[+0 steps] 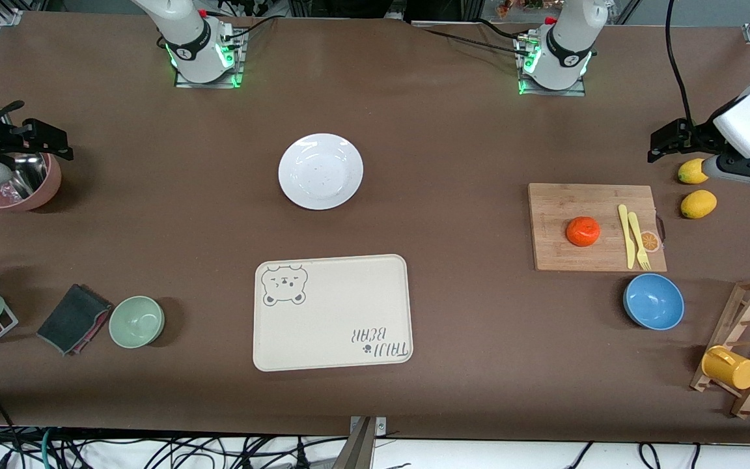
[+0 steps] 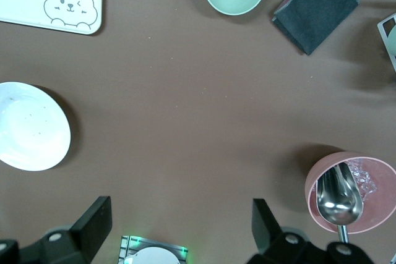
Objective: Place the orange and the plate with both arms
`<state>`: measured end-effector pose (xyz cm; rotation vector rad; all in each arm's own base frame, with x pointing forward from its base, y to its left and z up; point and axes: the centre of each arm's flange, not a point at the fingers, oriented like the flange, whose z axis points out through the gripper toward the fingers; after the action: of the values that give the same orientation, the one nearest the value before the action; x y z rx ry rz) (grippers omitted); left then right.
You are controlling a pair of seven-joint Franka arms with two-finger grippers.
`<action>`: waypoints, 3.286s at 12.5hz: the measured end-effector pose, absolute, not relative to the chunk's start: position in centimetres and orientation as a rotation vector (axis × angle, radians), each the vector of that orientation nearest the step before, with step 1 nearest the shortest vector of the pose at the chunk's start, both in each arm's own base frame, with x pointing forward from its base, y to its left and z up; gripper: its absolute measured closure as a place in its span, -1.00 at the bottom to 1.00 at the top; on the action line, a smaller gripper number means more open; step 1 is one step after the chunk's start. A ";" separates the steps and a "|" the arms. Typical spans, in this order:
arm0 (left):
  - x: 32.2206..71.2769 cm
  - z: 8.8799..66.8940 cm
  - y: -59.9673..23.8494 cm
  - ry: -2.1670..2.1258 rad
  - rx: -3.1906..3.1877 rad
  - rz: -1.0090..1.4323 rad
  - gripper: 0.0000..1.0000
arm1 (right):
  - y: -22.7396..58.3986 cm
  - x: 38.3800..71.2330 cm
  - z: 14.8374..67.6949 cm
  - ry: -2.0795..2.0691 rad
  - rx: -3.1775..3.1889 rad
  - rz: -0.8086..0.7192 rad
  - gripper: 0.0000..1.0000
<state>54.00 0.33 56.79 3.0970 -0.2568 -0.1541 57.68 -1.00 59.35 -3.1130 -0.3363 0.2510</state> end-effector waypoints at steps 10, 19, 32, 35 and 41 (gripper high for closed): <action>54.1 56.5 0.3 -0.257 3.097 -0.161 -1.00 | -1.0 57.7 59.3 -0.336 -3.113 0.251 -1.00; 54.1 56.5 0.3 -0.257 3.096 -0.163 -1.00 | -0.9 57.7 59.3 -0.338 -3.113 0.251 -1.00; 54.5 55.9 0.3 -0.256 3.096 -0.174 -1.00 | -0.9 57.7 59.3 -0.338 -3.113 0.251 -1.00; 54.9 54.8 0.3 -0.256 3.094 -0.203 -1.00 | -0.9 57.7 59.3 -0.338 -3.113 0.251 -1.00; 58.2 46.5 0.1 -0.254 3.094 -0.270 -1.00 | -0.9 57.7 59.3 -0.338 -3.113 0.251 -1.00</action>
<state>58.16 0.11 46.53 3.0935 -0.2537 -0.2700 57.69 -0.95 59.35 -3.1129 -0.3377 0.2511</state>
